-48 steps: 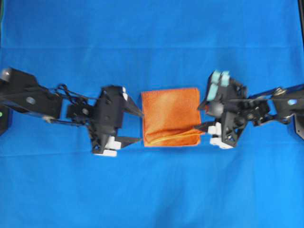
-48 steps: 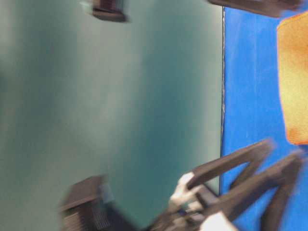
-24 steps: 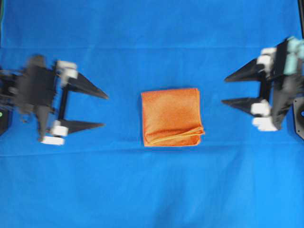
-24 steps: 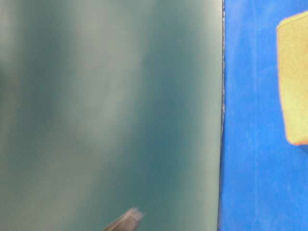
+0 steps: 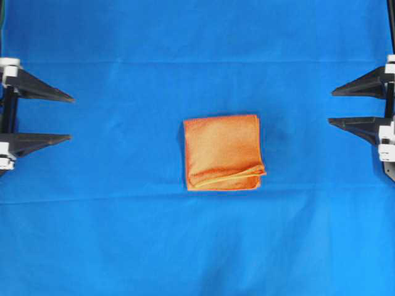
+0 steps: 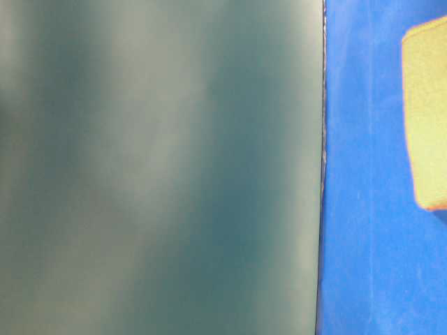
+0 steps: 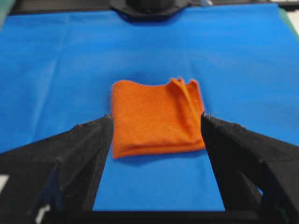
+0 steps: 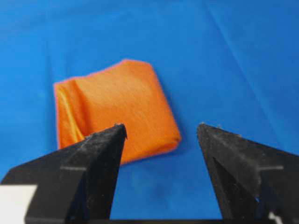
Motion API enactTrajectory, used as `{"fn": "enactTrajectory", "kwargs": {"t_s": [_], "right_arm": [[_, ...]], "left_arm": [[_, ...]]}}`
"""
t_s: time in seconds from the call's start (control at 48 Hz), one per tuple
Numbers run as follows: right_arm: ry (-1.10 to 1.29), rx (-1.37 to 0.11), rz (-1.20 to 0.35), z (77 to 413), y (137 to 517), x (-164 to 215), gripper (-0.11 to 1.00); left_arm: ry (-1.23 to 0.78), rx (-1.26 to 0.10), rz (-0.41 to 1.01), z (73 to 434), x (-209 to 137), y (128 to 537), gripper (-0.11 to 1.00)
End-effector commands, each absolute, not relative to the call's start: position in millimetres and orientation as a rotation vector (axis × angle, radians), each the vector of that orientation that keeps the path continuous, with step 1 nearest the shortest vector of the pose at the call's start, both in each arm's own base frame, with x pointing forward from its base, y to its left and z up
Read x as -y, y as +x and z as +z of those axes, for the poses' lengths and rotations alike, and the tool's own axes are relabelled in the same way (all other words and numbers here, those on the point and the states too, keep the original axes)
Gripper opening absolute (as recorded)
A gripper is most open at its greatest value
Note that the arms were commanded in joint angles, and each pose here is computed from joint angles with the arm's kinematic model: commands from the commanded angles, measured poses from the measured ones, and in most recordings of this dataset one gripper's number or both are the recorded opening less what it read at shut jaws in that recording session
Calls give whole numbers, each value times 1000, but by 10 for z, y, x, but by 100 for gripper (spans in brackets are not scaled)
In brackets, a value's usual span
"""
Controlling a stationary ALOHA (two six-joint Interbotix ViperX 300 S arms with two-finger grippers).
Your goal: Fold the orange towel.
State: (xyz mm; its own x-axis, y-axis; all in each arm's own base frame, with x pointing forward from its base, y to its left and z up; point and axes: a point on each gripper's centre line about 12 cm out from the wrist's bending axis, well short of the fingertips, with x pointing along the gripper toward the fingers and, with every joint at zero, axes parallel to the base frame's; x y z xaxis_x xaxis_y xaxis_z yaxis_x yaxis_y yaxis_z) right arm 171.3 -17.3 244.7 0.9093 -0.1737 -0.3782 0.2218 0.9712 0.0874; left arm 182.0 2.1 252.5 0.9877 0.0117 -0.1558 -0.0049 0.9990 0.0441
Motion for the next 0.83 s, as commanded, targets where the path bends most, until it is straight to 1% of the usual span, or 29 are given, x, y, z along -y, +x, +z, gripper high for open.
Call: {"fn": "enactTrajectory", "kwargs": {"t_s": [0.0,0.167,0.271,0.812], "right_arm": [[132,-359,-214,2422,1663,197,64],[134,-375,-222,2206,1582,221,64],[139,-365,-202,2133,1584,207,64],[148,-348,-204,2094,1597,232,64]], "left_arm": [[33,-130,37,2493,-68,1723,70],[22,-146,60,2286,-99,1587,70],[6,-158,63,2212,-99,1562,70],[-7,-175,64,2170,-100,1567,70]]}}
